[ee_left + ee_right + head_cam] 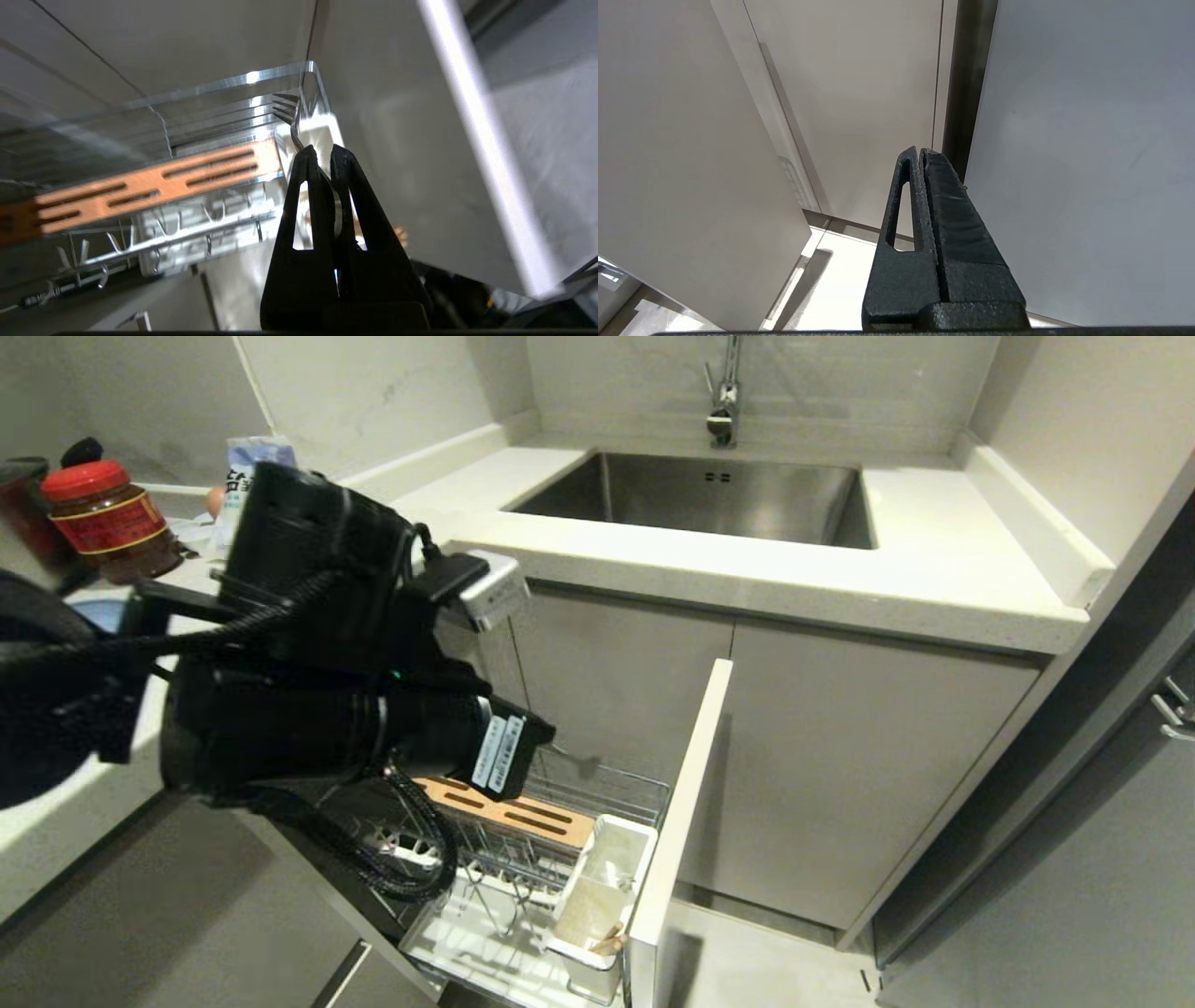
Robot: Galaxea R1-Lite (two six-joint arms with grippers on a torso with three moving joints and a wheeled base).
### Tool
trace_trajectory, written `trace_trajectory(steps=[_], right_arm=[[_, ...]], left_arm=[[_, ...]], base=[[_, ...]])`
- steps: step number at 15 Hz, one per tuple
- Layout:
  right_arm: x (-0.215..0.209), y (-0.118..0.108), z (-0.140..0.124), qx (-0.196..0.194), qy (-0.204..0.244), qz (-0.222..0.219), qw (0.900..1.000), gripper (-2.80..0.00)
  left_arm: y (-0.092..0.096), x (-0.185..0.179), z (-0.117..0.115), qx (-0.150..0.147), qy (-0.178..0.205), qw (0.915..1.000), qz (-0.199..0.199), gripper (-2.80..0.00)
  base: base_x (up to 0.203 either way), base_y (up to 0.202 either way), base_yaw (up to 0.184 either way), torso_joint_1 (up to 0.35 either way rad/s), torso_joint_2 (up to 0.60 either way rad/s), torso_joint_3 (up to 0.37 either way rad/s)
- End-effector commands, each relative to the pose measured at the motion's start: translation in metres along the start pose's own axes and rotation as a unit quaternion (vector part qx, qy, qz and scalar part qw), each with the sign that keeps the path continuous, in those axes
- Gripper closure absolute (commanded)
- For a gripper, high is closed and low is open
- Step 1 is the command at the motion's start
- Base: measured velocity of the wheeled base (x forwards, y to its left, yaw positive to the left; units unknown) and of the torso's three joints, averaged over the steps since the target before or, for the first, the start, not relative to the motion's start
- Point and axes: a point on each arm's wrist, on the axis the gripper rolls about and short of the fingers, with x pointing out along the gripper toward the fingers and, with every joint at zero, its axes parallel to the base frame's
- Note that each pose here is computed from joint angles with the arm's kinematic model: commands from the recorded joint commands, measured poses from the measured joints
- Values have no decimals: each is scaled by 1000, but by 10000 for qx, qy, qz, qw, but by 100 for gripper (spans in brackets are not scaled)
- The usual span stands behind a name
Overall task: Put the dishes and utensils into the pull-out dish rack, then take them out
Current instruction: Take the fork out of the cupboard
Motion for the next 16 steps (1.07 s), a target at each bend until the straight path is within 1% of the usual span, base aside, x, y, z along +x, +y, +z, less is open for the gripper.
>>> trace_trajectory(steps=[1, 3, 4, 5, 7, 8, 10, 11, 13, 15, 16], right_arm=[[1, 0, -7, 1, 123, 0, 9999, 0], [1, 0, -7, 1, 123, -1, 9999, 0], [1, 0, -7, 1, 123, 0, 9999, 0], [1, 0, -7, 1, 123, 0, 9999, 0], [1, 0, -7, 1, 123, 0, 9999, 0], [1, 0, -7, 1, 123, 0, 9999, 0], [1, 0, -7, 1, 123, 0, 9999, 0], [1, 0, -7, 1, 123, 0, 9999, 0], [1, 0, -7, 1, 123, 0, 9999, 0], [1, 0, -7, 1, 123, 0, 9999, 0], [1, 0, -7, 1, 123, 0, 9999, 0]], left_arm=[[7, -50, 13, -166, -743, 9971, 37, 0], [12, -84, 19, -338, -1252, 9915, 143, 0], [15, -99, 21, -418, -1487, 9876, 291, 0], [19, -114, 24, -525, -1722, 9820, 566, 0], [32, -135, 30, -815, -2149, 9650, 1259, 0], [38, -143, 33, -948, -2387, 9534, 1583, 0], [50, -156, 40, -1211, -2895, 9228, 2237, 0], [54, -158, 41, -1345, -3040, 9073, 2574, 0], [61, -159, 40, -1564, -3106, 8816, 3191, 0], [68, -156, 37, -1608, -3146, 8578, 3733, 0], [72, -151, 33, -1619, -3114, 8479, 3973, 0]], base=[[0, 0, 0, 0, 0, 0], [0, 0, 0, 0, 0, 0], [0, 0, 0, 0, 0, 0], [0, 0, 0, 0, 0, 0], [0, 0, 0, 0, 0, 0], [0, 0, 0, 0, 0, 0], [0, 0, 0, 0, 0, 0], [0, 0, 0, 0, 0, 0], [0, 0, 0, 0, 0, 0], [0, 0, 0, 0, 0, 0], [0, 0, 0, 0, 0, 0]])
